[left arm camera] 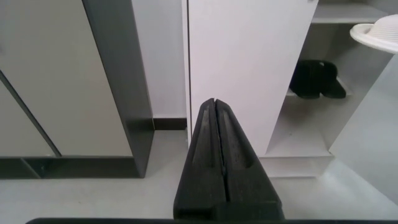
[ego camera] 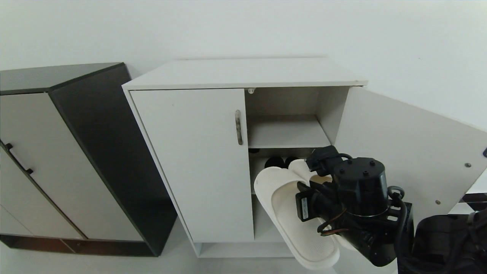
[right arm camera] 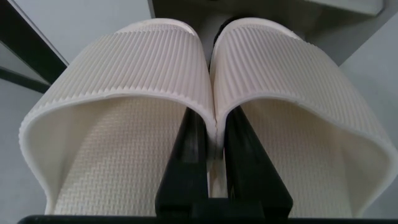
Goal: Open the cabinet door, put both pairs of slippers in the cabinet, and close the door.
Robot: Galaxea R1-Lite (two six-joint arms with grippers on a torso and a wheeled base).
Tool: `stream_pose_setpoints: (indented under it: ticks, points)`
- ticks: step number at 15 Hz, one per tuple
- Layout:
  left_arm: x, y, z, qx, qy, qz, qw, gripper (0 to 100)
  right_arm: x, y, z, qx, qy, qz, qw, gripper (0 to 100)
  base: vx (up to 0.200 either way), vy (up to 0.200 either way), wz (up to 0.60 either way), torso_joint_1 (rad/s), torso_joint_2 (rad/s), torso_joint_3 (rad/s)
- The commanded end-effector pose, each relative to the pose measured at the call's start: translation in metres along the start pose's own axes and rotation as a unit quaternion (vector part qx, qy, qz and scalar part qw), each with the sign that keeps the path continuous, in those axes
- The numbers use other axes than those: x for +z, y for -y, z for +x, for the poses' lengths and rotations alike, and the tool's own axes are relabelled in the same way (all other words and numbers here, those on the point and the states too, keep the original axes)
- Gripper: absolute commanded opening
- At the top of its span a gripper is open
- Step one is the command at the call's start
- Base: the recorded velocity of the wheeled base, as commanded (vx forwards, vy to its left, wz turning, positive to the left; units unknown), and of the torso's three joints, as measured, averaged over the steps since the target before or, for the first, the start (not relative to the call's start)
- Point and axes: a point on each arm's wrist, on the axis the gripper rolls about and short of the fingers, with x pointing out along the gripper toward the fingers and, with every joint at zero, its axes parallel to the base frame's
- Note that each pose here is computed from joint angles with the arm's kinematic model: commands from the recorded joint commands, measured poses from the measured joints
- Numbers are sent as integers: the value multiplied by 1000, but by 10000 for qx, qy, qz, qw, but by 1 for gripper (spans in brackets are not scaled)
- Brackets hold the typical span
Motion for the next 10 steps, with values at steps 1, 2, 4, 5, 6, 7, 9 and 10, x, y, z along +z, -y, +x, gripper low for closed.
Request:
stream_pose_setpoints:
  ticks: [1, 2, 4, 5, 6, 7, 9, 10]
  points:
    - [0, 0, 0, -2, -6, -4, 10000, 0, -2, -1, 1, 2, -17, -9, 10000, 0, 0, 0, 0, -105, 447, 349]
    - [0, 0, 0, 6, 2, -4, 10000, 0, -2, -1, 1, 3, -10, -5, 10000, 0, 0, 0, 0, -90, 442, 354]
    - [0, 0, 0, -2, 2, -4, 10000, 0, -2, -1, 1, 3, -10, -5, 10000, 0, 0, 0, 0, -61, 447, 374]
    - [0, 0, 0, -2, 2, -4, 10000, 0, -2, -1, 1, 3, -10, -5, 10000, 0, 0, 0, 0, -36, 442, 378]
    - [0, 0, 0, -2, -6, -4, 10000, 0, -4, -1, 2, -1, -37, -20, 10000, 0, 0, 0, 0, -22, 437, 408]
    - [0, 0, 0, 6, 2, -4, 10000, 0, -4, -1, 3, 1, -23, -12, 10000, 0, 0, 0, 0, -27, 344, 330]
    - [0, 0, 0, -2, 2, -4, 10000, 0, -5, -2, 4, 5, 3, -5, 10000, 0, 0, 0, 0, -5, 171, 154]
    - [0, 0, 0, -2, 2, -4, 10000, 0, -5, -2, 4, 6, 10, -2, 10000, 0, 0, 0, 0, 2, 76, 46]
